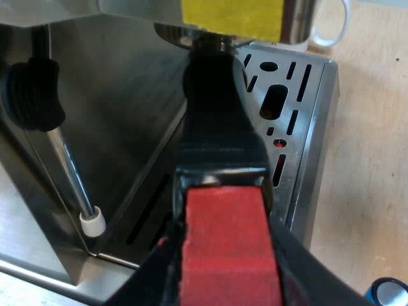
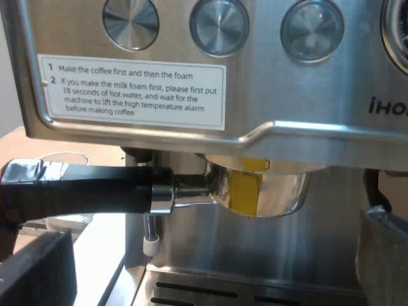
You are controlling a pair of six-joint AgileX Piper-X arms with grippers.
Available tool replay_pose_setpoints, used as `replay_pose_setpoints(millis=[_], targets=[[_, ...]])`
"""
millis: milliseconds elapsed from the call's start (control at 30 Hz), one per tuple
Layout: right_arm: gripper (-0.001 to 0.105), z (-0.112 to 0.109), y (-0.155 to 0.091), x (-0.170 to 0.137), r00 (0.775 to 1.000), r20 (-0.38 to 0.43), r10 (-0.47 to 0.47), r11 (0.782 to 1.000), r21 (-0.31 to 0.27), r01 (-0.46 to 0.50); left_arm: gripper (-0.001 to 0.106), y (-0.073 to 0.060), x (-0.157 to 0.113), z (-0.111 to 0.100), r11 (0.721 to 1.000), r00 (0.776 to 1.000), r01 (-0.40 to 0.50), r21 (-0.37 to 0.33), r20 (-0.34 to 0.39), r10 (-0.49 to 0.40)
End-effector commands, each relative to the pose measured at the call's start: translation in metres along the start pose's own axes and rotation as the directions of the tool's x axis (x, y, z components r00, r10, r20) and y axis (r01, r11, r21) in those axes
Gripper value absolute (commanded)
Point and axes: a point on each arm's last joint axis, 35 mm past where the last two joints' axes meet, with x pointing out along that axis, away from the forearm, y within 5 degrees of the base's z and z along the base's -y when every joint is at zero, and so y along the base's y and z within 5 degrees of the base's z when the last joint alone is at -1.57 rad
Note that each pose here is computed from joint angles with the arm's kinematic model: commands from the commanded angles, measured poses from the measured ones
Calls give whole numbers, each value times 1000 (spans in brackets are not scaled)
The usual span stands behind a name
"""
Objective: Put the handle in the coffee machine
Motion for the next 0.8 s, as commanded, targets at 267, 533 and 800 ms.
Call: replay_pose_setpoints(millis=[267, 533, 800], targets=[[90, 3, 0, 0, 1000, 5, -1, 1000, 1, 1, 0, -7, -4, 16, 997, 982, 74, 37, 170, -79], [90, 3, 0, 0, 1000, 5, -1, 1000, 1, 1, 0, -7, -4, 18, 995, 976, 93, 26, 197, -96], [90, 2, 0, 0, 1000, 3, -1, 1000, -2, 1, 0, -6, -4, 19, 994, 971, 98, 42, 216, -105]])
